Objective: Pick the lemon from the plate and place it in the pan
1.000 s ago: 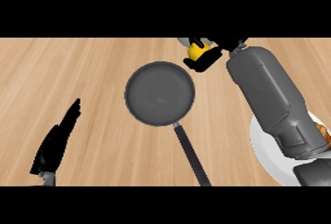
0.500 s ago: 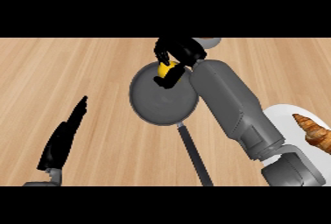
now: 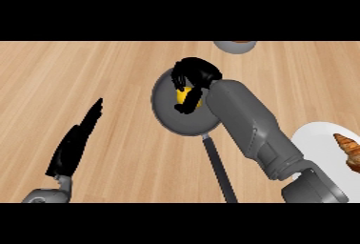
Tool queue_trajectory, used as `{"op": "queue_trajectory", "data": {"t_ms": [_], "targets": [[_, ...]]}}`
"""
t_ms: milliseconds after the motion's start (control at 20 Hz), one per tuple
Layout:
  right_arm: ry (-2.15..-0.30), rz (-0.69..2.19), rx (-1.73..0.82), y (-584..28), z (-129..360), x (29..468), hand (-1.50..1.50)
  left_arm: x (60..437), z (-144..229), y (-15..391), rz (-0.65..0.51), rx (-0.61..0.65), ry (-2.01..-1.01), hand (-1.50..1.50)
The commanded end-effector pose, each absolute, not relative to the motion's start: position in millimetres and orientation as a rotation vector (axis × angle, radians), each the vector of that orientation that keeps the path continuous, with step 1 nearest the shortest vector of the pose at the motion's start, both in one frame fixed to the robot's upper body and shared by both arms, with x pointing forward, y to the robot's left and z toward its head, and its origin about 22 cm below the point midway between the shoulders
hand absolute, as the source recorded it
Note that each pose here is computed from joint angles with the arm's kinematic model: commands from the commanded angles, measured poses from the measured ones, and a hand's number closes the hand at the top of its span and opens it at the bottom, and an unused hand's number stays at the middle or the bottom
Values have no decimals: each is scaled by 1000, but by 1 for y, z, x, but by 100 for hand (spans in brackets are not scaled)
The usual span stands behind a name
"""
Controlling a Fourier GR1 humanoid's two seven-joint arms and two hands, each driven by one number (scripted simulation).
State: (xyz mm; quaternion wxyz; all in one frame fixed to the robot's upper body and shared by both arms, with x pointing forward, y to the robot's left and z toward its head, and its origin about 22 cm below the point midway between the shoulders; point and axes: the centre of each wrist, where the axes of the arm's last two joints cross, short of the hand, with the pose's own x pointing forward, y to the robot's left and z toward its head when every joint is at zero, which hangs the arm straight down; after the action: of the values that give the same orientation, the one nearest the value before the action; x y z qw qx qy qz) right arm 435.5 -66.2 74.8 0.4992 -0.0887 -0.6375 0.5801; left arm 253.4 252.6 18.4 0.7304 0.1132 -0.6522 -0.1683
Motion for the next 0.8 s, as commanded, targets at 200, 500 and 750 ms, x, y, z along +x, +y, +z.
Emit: {"op": "queue_trajectory", "data": {"t_ms": [200,500,750], "targets": [[-1397,1126,56,-82,50,430,-150,253,14,233,-401,212,-1440,0],[-1617,824,80,-81,63,434,-150,262,20,244,-393,225,-1449,0],[-1642,598,60,-82,69,439,-150,263,24,245,-382,259,-1445,0]]}}
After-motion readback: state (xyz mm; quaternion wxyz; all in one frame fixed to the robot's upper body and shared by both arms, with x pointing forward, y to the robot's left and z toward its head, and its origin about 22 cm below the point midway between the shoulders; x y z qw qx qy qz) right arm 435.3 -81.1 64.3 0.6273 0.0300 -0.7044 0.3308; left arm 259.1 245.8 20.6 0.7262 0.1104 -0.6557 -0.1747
